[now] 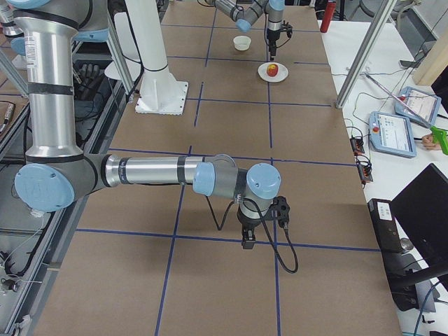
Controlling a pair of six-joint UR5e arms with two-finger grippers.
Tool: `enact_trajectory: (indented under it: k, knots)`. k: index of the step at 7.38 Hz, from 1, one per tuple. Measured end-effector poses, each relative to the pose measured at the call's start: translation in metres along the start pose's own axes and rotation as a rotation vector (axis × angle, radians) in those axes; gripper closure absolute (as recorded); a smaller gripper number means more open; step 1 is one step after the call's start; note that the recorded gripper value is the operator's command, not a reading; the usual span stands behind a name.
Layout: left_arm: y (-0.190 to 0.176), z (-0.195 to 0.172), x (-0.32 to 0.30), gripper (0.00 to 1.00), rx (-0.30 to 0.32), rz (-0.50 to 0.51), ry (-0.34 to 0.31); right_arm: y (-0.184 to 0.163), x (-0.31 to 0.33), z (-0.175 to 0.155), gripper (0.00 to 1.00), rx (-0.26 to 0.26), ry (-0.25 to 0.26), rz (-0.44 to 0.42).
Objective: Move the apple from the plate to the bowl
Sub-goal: 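Move the left gripper over the apple on the white plate, then lower the left gripper and close it around the red apple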
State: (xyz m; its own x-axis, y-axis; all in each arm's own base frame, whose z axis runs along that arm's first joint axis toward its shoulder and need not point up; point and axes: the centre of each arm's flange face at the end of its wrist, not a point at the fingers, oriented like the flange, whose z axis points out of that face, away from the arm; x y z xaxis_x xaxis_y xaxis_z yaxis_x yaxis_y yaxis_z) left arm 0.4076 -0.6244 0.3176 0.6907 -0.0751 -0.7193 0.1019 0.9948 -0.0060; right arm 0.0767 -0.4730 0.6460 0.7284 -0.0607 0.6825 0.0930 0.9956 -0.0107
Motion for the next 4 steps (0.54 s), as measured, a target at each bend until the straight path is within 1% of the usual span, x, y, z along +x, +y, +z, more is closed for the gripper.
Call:
enact_trajectory:
  k: [2, 4]
  knots:
    - [-0.013, 0.014, 0.008, 0.00, 0.004, -0.016, 0.006, 0.000, 0.000, 0.000, 0.00, 0.000, 0.000, 0.000]
    - [-0.010, 0.026, 0.013, 0.00, 0.003, -0.013, 0.011, 0.000, 0.000, 0.000, 0.00, 0.000, 0.000, 0.000]
